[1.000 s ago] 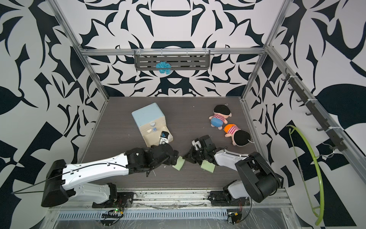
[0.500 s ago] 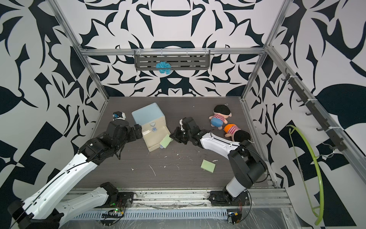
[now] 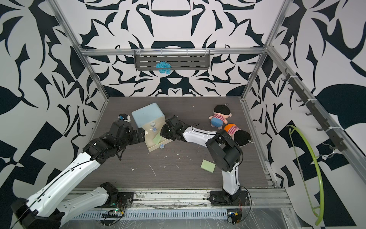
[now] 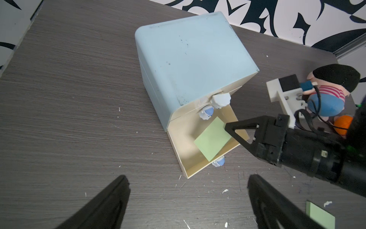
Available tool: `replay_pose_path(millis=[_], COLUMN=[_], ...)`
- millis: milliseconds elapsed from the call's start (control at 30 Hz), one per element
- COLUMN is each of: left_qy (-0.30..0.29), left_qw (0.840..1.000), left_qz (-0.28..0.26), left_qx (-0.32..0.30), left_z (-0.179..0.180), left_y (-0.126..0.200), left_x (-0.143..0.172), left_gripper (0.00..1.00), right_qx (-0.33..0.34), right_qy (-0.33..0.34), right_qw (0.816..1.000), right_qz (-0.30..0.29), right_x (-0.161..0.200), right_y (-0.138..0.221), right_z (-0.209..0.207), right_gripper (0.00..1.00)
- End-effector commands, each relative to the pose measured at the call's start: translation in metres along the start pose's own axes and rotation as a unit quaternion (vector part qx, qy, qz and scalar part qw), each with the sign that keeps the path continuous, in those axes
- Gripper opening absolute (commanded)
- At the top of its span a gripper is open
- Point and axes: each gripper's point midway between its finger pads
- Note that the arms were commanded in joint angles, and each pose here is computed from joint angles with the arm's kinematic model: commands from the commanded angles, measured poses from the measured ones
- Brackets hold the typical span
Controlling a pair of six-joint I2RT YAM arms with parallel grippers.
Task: Please put the sticky notes in the drawer by color
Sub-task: Place the sticky notes in the drawer.
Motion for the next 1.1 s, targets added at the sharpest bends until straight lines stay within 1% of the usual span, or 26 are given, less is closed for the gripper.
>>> replay_pose_path(millis=[0,133,233,333,433,500,600,700,767,867,900,1000,1067], left_qy=[-0.007,-0.013,-0.014,-0.015,-0.027,-0.035,-0.064,-0.110,-0.154,-0.207,-0.220,-0.252,-0.263], left_qw=[1.000,1.000,1.000,0.999,0.998,0.997,0.990,0.979,0.969,0.951,0.945,0.927,0.919], left_qz=[0.000,-0.003,-0.003,-0.002,0.000,0.004,0.016,0.019,0.023,0.038,0.043,0.060,0.080], left_qx=[0.015,0.017,0.019,0.030,0.056,0.070,0.122,0.169,0.192,0.225,0.238,0.272,0.283], left_z=[-0.004,-0.005,-0.006,-0.011,-0.022,-0.028,-0.050,-0.077,-0.099,-0.130,-0.139,-0.167,-0.179], left_y=[-0.003,-0.002,-0.003,-0.004,-0.006,-0.008,-0.010,-0.012,-0.015,-0.020,-0.021,-0.024,-0.032], left_x=[0.002,0.000,0.000,-0.001,-0.001,0.000,0.007,0.020,0.034,0.059,0.067,0.092,0.108], left_gripper=[0.99,0.99,0.99,0.99,1.00,0.99,0.99,0.99,0.99,0.99,0.99,0.99,0.99], right_qx=[-0.009,-0.011,-0.008,0.016,0.051,0.084,0.136,0.191,0.229,0.273,0.284,0.309,0.304], right_qy=[0.029,0.041,0.055,0.076,0.095,0.100,0.087,0.056,0.032,0.003,0.000,0.002,0.006], right_qw=[0.999,0.999,0.998,0.995,0.991,0.988,0.982,0.976,0.969,0.961,0.958,0.951,0.952], right_qz=[-0.023,-0.026,-0.041,-0.057,-0.076,-0.086,-0.094,-0.090,-0.081,-0.052,-0.040,0.001,0.031], right_x=[-0.018,-0.021,-0.027,-0.031,-0.032,-0.031,-0.025,-0.011,0.002,0.028,0.037,0.061,0.075], right_y=[0.005,0.006,0.018,0.037,0.064,0.084,0.118,0.155,0.178,0.205,0.212,0.222,0.218], right_z=[0.020,0.024,0.028,0.025,0.012,-0.005,-0.046,-0.104,-0.145,-0.194,-0.205,-0.228,-0.234], right_gripper=[0.04,0.37,0.56,0.69,0.80,0.85,0.88,0.90,0.91,0.93,0.94,0.95,0.95])
Point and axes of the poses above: each gripper's point midway between its finger pads, its own y axis back along the fingers, its own z axis along the line the jaws close on, x = y × z, and after that the axes turned 5 degrees about y, right-handed
